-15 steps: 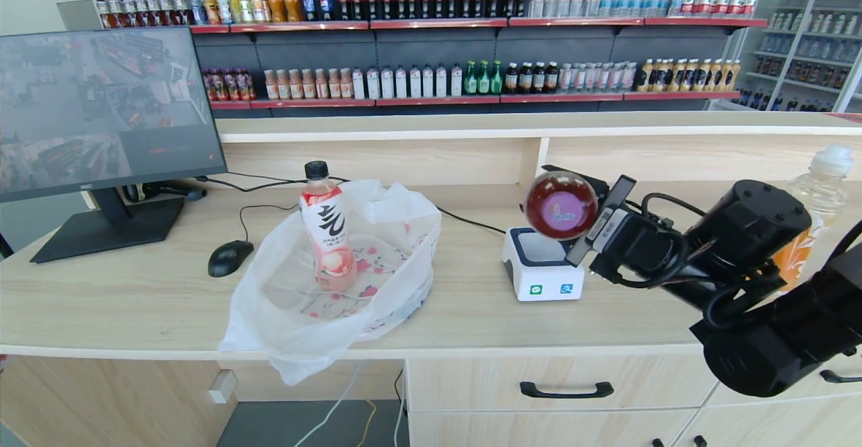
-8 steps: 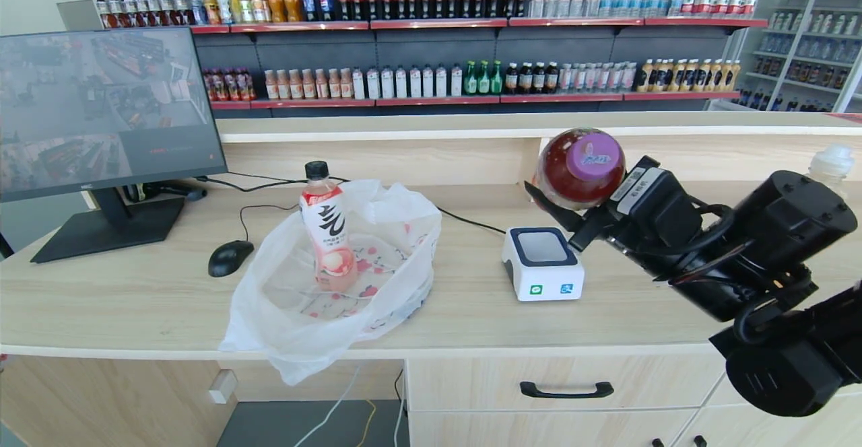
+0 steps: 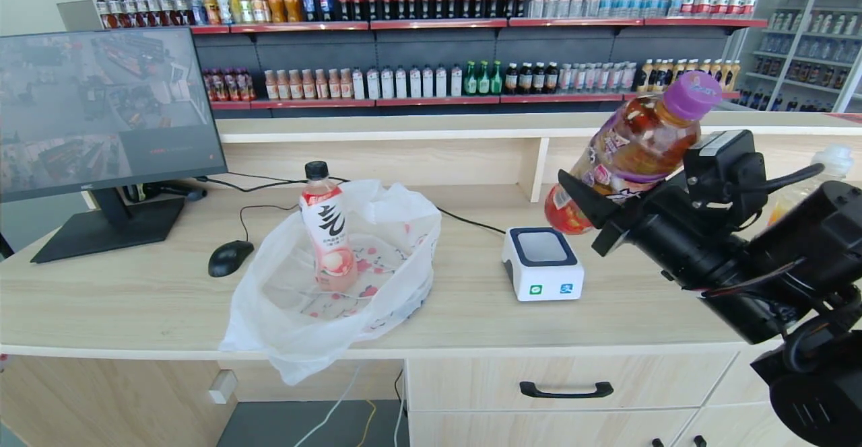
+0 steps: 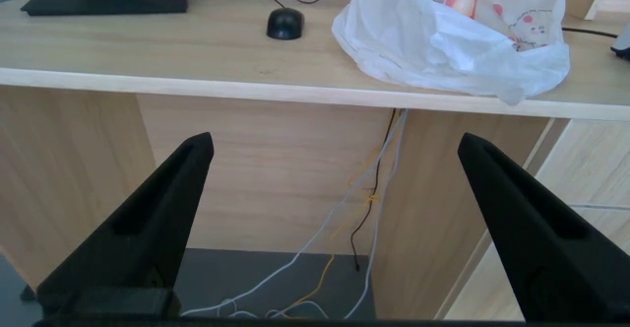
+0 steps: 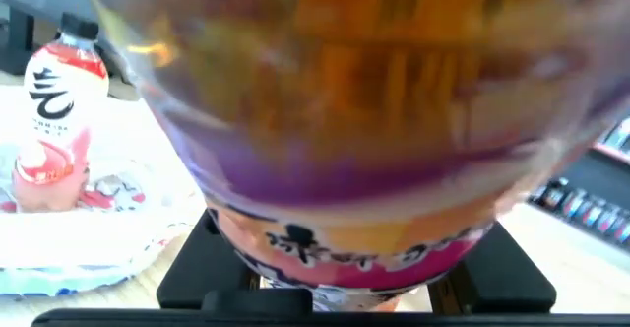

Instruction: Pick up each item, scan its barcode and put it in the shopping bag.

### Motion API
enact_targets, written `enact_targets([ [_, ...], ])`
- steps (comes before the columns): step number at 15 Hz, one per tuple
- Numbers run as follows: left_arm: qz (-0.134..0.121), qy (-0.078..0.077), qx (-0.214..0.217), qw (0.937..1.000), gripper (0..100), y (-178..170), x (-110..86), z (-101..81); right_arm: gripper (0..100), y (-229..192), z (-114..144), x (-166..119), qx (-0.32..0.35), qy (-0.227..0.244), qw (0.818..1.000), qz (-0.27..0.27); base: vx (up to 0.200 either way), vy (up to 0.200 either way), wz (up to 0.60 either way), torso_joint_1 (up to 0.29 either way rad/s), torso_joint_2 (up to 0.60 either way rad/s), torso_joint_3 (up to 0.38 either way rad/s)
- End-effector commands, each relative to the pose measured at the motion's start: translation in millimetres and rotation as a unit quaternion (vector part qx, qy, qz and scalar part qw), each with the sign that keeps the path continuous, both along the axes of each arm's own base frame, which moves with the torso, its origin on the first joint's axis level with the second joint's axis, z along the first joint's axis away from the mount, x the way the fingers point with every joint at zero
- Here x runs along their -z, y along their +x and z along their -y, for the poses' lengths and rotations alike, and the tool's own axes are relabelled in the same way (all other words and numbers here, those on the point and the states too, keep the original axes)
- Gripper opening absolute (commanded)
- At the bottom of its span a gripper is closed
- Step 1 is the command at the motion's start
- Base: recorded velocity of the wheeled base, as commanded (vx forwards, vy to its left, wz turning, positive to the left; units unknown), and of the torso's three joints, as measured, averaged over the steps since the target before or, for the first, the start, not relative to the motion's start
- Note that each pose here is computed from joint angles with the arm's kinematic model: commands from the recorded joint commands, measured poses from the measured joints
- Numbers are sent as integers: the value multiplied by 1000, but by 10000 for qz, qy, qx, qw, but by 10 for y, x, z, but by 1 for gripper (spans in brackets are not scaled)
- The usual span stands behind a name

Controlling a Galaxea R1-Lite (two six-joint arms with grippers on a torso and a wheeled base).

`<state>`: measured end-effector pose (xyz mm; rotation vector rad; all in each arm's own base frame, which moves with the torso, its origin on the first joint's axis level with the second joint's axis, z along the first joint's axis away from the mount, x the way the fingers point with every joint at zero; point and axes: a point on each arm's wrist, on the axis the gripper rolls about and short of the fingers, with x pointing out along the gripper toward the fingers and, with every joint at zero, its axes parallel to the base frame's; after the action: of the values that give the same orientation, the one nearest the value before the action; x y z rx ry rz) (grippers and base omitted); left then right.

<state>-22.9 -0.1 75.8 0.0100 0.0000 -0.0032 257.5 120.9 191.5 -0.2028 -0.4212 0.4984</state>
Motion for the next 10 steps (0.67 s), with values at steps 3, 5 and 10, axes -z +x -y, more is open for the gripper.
enact_targets([
  [3,0,-12,-8,10000,100,0,1,0,0,13,17,185,56,51,9989,-459,0,0,0,0,0,0],
  [5,0,-12,-1,10000,100,0,1,0,0,53,28,219,78,100,9984,-549,0,0,0,0,0,0],
  [10,0,-19,-8,10000,100,0,1,0,0,63,53,256,117,97,9979,-633,0,160,0,-1,4,2],
])
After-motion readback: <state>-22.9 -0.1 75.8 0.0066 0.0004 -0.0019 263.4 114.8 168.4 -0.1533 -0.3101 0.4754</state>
